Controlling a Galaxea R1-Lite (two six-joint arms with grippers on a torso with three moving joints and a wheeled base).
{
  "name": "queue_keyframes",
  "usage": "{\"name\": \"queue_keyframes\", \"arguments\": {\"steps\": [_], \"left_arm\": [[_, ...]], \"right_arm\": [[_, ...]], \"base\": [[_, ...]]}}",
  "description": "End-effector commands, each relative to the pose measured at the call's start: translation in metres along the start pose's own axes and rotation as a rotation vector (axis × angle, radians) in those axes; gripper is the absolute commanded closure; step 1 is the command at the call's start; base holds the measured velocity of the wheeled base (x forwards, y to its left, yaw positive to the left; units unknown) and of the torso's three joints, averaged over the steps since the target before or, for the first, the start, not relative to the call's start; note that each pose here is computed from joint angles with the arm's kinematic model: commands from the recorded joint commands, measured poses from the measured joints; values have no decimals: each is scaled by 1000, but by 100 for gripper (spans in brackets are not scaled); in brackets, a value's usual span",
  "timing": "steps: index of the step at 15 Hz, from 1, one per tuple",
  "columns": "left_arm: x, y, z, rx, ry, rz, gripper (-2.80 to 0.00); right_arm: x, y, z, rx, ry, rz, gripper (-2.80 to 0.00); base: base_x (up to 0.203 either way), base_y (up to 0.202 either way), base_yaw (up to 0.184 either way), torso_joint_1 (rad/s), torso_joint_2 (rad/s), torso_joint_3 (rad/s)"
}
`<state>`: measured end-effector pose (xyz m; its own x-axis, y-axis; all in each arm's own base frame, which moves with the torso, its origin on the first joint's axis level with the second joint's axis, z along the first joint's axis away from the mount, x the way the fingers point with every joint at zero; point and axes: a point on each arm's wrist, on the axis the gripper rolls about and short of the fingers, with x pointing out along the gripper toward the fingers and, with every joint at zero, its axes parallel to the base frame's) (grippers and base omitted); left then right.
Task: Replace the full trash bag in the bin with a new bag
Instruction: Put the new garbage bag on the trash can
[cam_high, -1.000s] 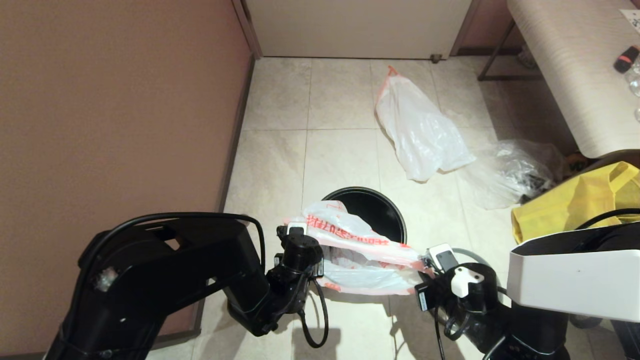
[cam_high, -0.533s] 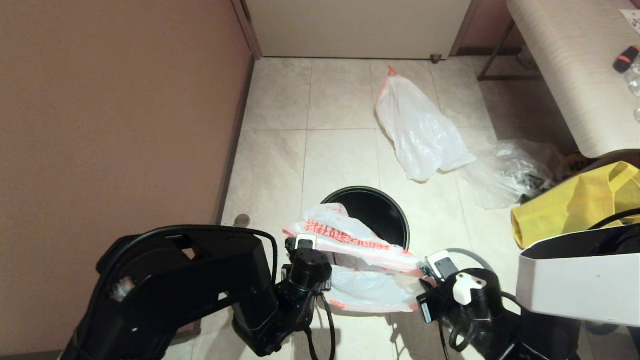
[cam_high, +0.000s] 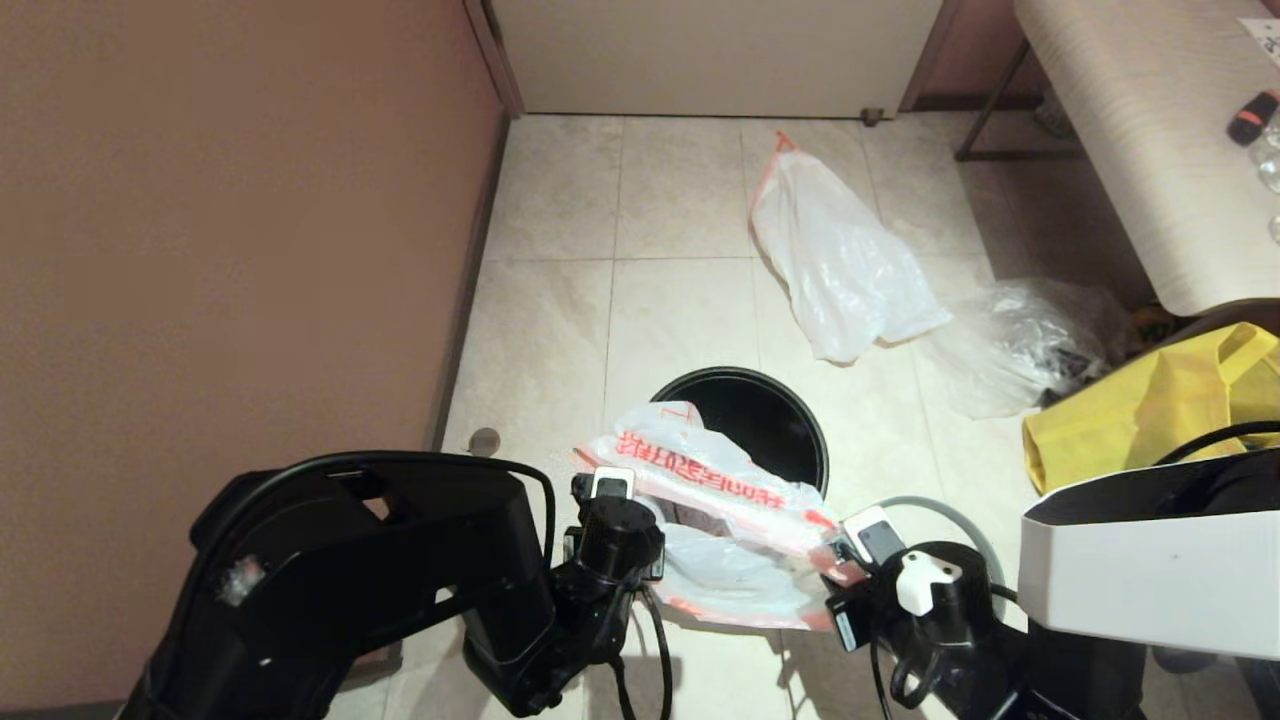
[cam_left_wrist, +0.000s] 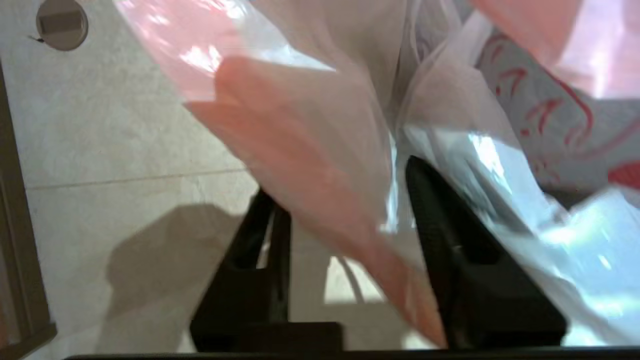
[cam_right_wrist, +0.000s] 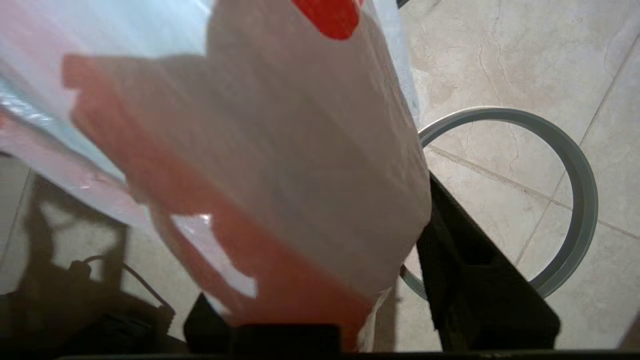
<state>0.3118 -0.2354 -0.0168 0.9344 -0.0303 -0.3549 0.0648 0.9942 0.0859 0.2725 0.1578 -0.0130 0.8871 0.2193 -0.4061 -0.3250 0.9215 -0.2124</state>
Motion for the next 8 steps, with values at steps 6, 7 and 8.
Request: {"name": "queue_keyframes", "arguments": {"steps": [6,7,8], "left_arm": [[-69,21,10,46,38,-63,-280],[-78,22,9,52,46,-75,-280],[-87,19,7,57,56,-96,-280]], "right_arm": [[-54,5,-9,-39,65,78,-280],[-61,10,-7,-34,57,100,-280],[-70,15,-8,-34,62,124,-280]], "base": [[0,0,0,0,0,0],[0,0,0,0,0,0],[0,0,0,0,0,0]]}}
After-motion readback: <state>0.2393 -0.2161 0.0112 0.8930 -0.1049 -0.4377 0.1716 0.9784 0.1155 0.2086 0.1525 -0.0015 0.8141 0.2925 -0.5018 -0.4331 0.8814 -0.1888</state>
